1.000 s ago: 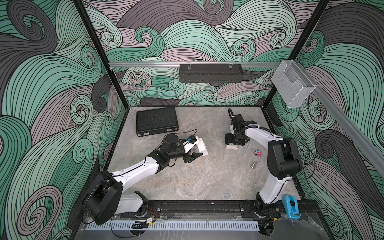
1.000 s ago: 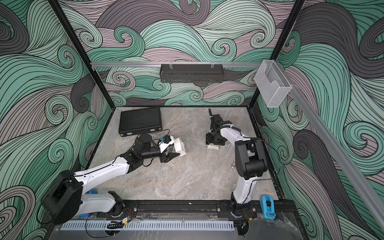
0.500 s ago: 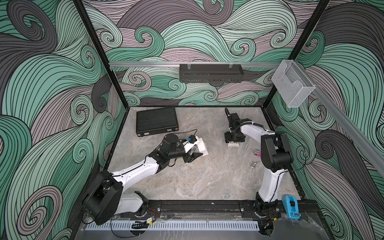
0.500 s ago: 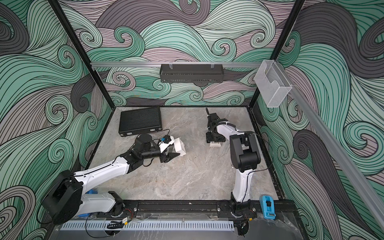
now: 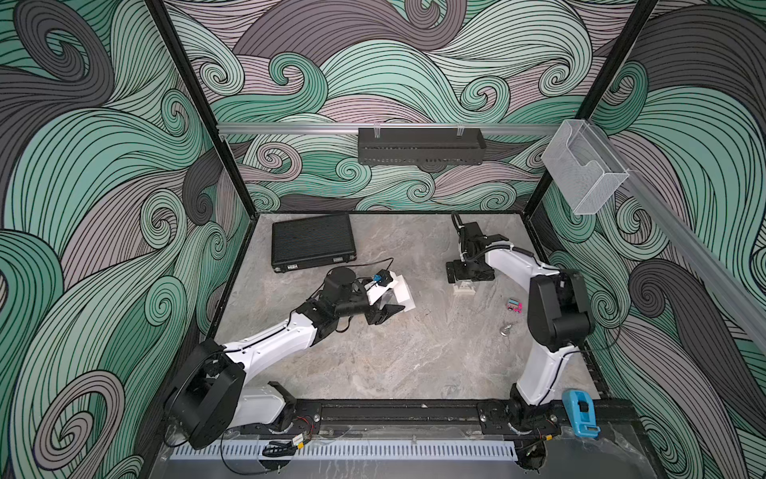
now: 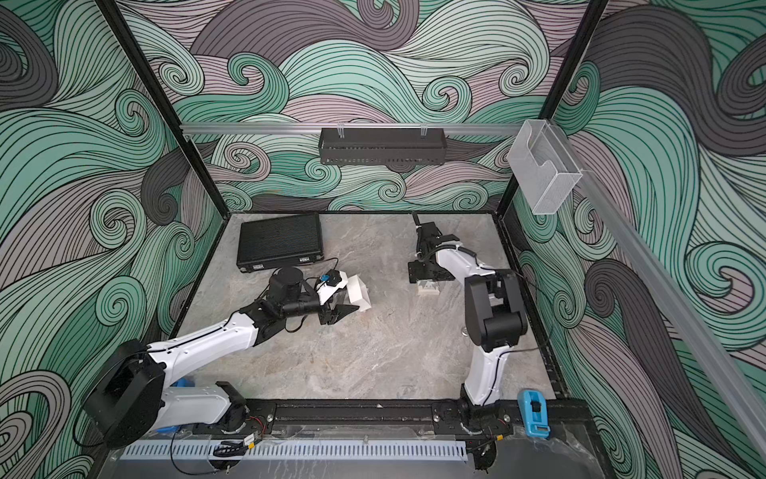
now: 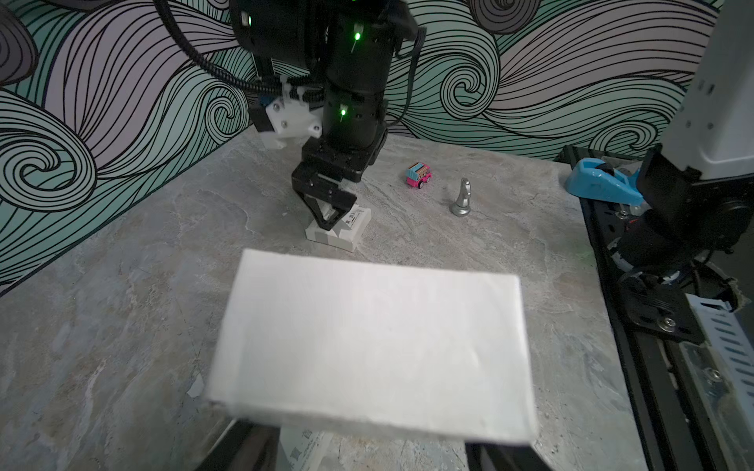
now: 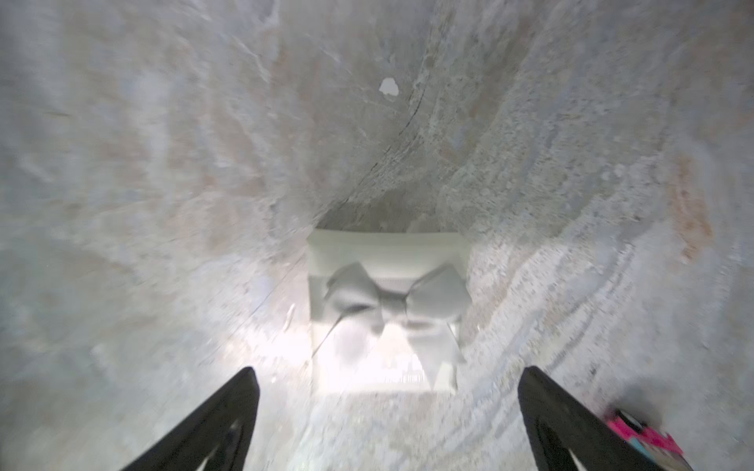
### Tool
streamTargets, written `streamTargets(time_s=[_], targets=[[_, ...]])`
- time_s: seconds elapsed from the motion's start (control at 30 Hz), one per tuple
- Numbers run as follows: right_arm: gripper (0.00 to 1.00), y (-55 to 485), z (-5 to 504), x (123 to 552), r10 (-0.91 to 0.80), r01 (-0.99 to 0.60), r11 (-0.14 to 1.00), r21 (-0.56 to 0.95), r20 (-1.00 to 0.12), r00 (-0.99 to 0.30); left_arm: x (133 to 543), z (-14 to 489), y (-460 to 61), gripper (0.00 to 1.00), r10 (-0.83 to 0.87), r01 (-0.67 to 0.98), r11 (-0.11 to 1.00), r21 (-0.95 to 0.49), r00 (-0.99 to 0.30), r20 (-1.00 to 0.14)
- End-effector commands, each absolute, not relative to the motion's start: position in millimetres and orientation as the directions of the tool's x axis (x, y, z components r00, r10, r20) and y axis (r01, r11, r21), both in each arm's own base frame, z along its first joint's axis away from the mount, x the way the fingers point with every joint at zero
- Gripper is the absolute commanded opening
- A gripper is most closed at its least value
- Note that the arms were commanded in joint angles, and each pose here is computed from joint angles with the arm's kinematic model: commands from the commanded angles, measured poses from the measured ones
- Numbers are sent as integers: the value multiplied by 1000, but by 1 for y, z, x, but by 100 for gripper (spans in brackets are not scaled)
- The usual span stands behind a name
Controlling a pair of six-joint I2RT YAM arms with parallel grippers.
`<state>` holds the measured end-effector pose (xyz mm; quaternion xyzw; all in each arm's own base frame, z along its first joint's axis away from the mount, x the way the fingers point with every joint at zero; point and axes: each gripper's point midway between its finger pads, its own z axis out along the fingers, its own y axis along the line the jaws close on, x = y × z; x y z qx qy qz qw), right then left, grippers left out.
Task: Take the rings out of the lift-off lid box
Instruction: Place the lid at the center of the board, then place the jewelry box at the center of the board.
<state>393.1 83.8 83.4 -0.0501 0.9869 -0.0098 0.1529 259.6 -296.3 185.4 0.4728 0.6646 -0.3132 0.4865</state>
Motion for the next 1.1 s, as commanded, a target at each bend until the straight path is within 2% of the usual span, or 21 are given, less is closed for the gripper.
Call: streamTargets(time_s=[0.0,0.13,0.23,0.3,0.43,0.6,1.07], targets=[[99,114,136,367,-106,-176,971,162,-370,-923,260,209,-301,56,279,934,351,71,-31,-960],[99,168,191,323,-96,-317,820,476,-431,-897,261,208,-302,56,275,935,349,63,-38,-961],[99,197,229,292,-81,-401,670,624,-476,-876,261,208,-303,56,273,936,347,57,-43,-961],[90,214,244,272,-96,-437,586,682,-477,-874,260,207,-303,56,272,937,344,52,-46,-961],[67,240,252,251,-151,-465,535,705,-461,-874,261,209,-304,56,267,938,342,49,-47,-962],[61,257,243,250,-181,-449,520,727,-420,-889,262,210,-305,56,268,939,341,50,-46,-962],[48,287,248,258,-162,-435,424,794,-406,-899,262,206,-305,56,273,940,339,42,-55,-960]])
